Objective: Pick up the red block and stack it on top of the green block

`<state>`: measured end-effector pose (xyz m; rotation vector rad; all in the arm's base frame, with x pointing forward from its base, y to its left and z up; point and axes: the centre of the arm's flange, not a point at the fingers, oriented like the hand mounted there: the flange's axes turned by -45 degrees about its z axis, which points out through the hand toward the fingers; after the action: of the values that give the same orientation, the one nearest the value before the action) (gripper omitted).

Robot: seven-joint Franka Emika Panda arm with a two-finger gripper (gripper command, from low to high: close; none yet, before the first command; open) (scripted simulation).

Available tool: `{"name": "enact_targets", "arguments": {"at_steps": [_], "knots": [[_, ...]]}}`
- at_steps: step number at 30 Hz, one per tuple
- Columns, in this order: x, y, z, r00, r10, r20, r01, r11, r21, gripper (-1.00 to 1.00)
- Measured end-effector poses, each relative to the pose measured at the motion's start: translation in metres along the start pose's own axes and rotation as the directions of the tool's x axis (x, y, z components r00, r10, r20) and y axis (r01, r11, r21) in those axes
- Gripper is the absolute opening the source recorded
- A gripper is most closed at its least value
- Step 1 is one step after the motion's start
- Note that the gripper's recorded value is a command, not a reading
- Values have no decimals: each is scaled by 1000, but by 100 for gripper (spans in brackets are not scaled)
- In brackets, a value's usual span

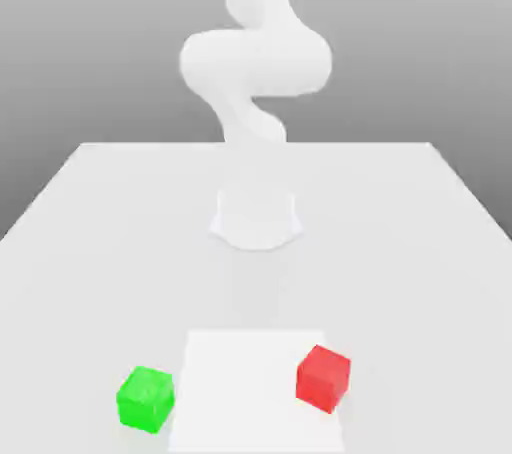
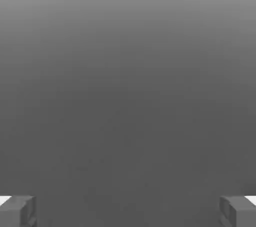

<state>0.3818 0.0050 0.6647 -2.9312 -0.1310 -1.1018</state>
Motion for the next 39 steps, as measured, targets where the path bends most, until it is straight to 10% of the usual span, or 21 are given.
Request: {"name": "enact_targets", "arguments": {"at_steps": [14,27,28,39], "knots": [[-131,-61,277,779,-530,335,440,843,309,0],[-302,-88,409,481,-782,397,580,623,524,0],[-308,-88,415,481,-781,397,580,624,524,-100],[-282,-87,387,480,-782,397,580,623,525,-100]]}}
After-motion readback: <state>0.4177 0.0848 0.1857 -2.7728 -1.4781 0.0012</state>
